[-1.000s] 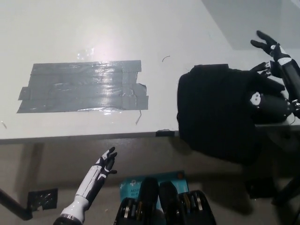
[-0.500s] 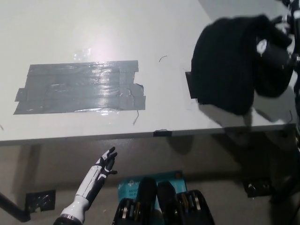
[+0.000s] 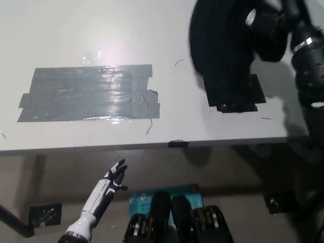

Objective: A person hands a black t-shirt to the robot and rhe robot picks it up with its right hand and places it on the black spot on the desk infron tof it

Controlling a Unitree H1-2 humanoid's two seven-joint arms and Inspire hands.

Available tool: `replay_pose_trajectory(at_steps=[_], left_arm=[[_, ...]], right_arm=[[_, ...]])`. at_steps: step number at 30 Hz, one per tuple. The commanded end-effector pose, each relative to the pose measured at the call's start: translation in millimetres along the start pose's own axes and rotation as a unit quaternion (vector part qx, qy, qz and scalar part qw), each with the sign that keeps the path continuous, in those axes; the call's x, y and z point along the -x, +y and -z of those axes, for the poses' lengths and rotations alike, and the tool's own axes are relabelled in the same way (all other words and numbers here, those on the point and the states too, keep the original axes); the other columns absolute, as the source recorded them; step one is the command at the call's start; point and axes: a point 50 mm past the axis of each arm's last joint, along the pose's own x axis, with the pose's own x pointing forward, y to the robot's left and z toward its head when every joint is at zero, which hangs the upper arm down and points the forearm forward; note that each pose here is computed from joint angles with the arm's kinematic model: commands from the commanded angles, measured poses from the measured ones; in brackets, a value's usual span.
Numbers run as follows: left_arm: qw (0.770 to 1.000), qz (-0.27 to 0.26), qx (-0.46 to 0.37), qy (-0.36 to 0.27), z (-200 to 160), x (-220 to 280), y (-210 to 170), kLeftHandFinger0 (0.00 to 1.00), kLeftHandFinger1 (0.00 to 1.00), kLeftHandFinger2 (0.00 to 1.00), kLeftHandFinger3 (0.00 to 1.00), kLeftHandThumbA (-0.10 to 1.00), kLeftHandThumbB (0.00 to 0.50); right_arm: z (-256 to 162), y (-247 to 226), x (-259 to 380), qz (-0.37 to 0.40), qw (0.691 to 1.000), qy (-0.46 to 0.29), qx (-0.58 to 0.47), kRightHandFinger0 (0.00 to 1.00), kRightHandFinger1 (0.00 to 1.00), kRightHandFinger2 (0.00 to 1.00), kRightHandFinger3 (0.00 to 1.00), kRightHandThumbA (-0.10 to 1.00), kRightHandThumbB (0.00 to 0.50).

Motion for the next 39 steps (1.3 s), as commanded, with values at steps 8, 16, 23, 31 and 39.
replay_pose_trajectory(at_steps=[8, 16, 23, 31, 39], left_arm=[[0.999, 0.006, -0.019, -0.035, -22, -16, 9, 0.75, 1.0, 1.0, 1.0, 1.0, 0.5], [0.999, 0.004, -0.024, -0.033, -25, -22, 18, 0.73, 1.0, 1.0, 1.0, 1.0, 0.5], [0.999, 0.007, -0.026, -0.031, -23, -23, 16, 0.71, 1.0, 1.0, 1.0, 1.0, 0.5], [0.999, 0.007, -0.028, -0.034, -26, -27, 19, 0.69, 1.0, 1.0, 1.0, 1.0, 0.5], [0.999, 0.009, -0.028, -0.032, -26, -25, 17, 0.7, 1.0, 1.0, 1.0, 1.0, 0.5]], right_arm=[[76, 94, 75, -0.4, 0.886, 0.129, 0.195, 1.0, 1.0, 1.0, 1.0, 0.6, 0.5], [62, 18, 84, -0.432, 0.863, 0.143, 0.219, 1.0, 1.0, 1.0, 1.0, 0.39, 0.5], [31, -75, 88, -0.359, 0.9, 0.142, 0.202, 1.0, 1.0, 1.0, 1.0, 0.35, 0.5], [-29, -178, 116, -0.14, 0.978, 0.033, 0.149, 1.0, 1.0, 1.0, 1.0, 0.64, 0.493], [-72, -195, 183, -0.031, 0.992, -0.117, 0.023, 1.0, 1.0, 1.0, 1.0, 0.78, 0.5]])
